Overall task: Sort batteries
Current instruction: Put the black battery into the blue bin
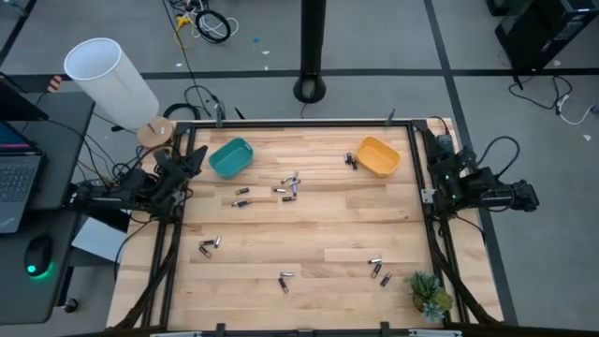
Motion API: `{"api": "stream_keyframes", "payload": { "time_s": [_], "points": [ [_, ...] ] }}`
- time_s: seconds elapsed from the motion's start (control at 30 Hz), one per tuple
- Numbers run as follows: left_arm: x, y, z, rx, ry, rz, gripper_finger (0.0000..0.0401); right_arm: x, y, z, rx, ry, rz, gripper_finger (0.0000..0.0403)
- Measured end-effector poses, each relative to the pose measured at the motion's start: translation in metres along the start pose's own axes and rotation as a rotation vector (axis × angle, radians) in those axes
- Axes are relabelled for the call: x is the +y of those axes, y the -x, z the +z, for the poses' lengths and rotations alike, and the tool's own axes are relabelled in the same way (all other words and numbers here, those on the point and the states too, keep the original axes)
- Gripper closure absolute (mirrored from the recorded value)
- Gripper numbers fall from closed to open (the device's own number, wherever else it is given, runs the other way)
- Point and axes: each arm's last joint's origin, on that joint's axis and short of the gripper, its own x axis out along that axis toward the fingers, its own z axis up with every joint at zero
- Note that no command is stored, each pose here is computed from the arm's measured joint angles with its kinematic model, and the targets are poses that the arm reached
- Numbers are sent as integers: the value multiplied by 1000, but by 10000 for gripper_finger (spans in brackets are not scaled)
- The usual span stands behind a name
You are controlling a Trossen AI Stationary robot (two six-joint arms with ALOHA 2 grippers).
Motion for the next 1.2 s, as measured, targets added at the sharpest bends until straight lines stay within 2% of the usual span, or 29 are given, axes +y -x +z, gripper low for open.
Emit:
{"api": "stream_keyframes", "payload": {
  "time_s": [0.13, 0.27, 0.33, 0.47, 0.6, 0.73, 0.87, 0.97, 1.1, 1.2],
  "points": [
    [-2, 0, 1, -5, 8, -7, 348, 8, -4, -12, 156, 3, 143, 384],
    [-15, -3, 8, -19, -40, -9, 348, 30, -20, -20, 442, 117, 146, 397],
    [-26, -7, 13, -18, -108, -9, 348, 44, -31, -21, 590, 221, 134, 397],
    [-47, -15, 19, 53, -320, 16, 348, 70, -52, -26, 828, 405, 156, 390],
    [-56, -24, 15, 115, -426, 68, 346, 84, -72, -40, 989, 471, 142, 376],
    [-60, -35, 2, 194, -569, 58, 337, 93, -89, -57, 1078, 529, 211, 375],
    [-65, -49, -13, 264, -598, 99, 342, 102, -107, -67, 1087, 528, 178, 394],
    [-69, -59, -26, 389, -631, 128, 364, 105, -118, -72, 1101, 521, 173, 396],
    [-65, -71, -47, 544, -678, 207, 391, 103, -125, -78, 1118, 527, 163, 369],
    [-53, -79, -65, 678, -686, 234, 381, 99, -128, -81, 1143, 497, 158, 341]
  ]
}}
